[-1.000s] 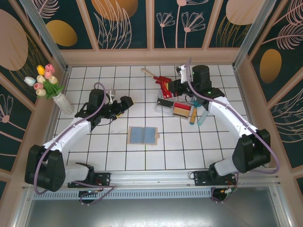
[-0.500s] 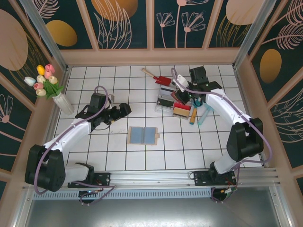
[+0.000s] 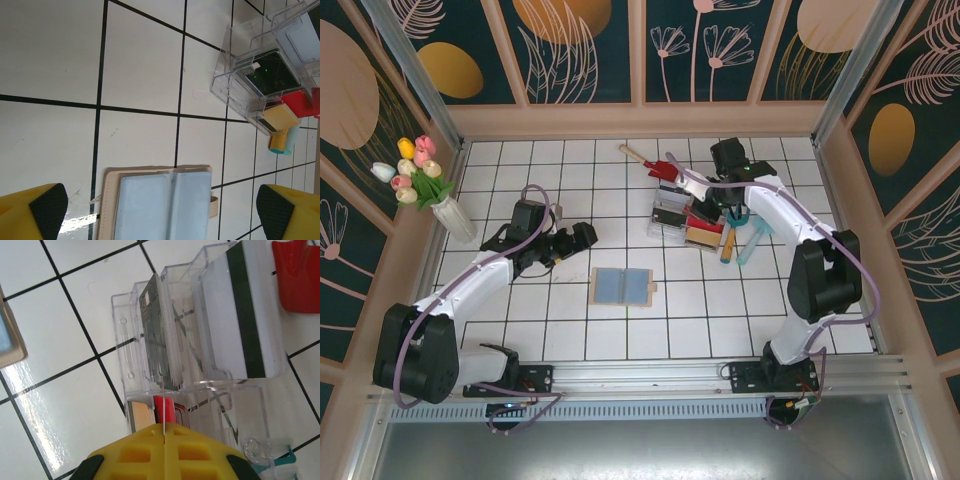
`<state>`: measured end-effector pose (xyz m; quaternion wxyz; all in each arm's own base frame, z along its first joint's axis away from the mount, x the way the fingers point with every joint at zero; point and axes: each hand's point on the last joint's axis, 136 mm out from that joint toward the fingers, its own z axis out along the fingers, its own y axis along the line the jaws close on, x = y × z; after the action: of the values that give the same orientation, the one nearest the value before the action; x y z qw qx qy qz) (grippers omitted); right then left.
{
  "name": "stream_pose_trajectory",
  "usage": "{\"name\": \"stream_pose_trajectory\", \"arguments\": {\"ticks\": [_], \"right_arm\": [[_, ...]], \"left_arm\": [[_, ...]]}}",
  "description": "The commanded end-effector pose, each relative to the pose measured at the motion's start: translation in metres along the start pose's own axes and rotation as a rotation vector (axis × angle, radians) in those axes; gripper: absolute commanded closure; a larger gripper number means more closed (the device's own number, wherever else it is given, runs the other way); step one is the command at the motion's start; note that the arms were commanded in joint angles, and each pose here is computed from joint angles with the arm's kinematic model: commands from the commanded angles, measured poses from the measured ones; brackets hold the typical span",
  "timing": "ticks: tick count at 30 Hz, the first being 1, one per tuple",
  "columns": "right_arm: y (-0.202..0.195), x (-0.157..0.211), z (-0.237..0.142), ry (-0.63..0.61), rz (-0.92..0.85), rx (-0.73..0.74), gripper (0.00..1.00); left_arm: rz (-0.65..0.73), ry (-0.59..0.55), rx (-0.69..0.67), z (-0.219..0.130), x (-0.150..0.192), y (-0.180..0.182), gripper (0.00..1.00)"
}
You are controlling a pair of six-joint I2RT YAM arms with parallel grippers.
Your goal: Take the credit cards out of the card holder
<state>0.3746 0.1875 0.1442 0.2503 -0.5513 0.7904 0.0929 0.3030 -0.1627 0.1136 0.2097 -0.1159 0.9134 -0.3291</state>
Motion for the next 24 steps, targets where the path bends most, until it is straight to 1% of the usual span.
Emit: {"name": "stream_pose_trajectory", "arguments": {"ticks": [1,8,24], "right_arm": [[0.005,0.006,0.005,0.063,-0.063,-0.029,1.00],[0.001,0.017,0.015,0.134,-0.093,-0.016,1.00],[-0.003,0.026,0.019,0.198,-0.144,-0.001,1.00]], "left_arm": [[0.008,0.016,-0.004,0.001,0.004,0.004,0.02],[0.000,0.021,-0.006,0.003,0.006,0.007,0.02],[-0.016,0.045,0.006,0.008,0.011,0.008,0.01]]}}
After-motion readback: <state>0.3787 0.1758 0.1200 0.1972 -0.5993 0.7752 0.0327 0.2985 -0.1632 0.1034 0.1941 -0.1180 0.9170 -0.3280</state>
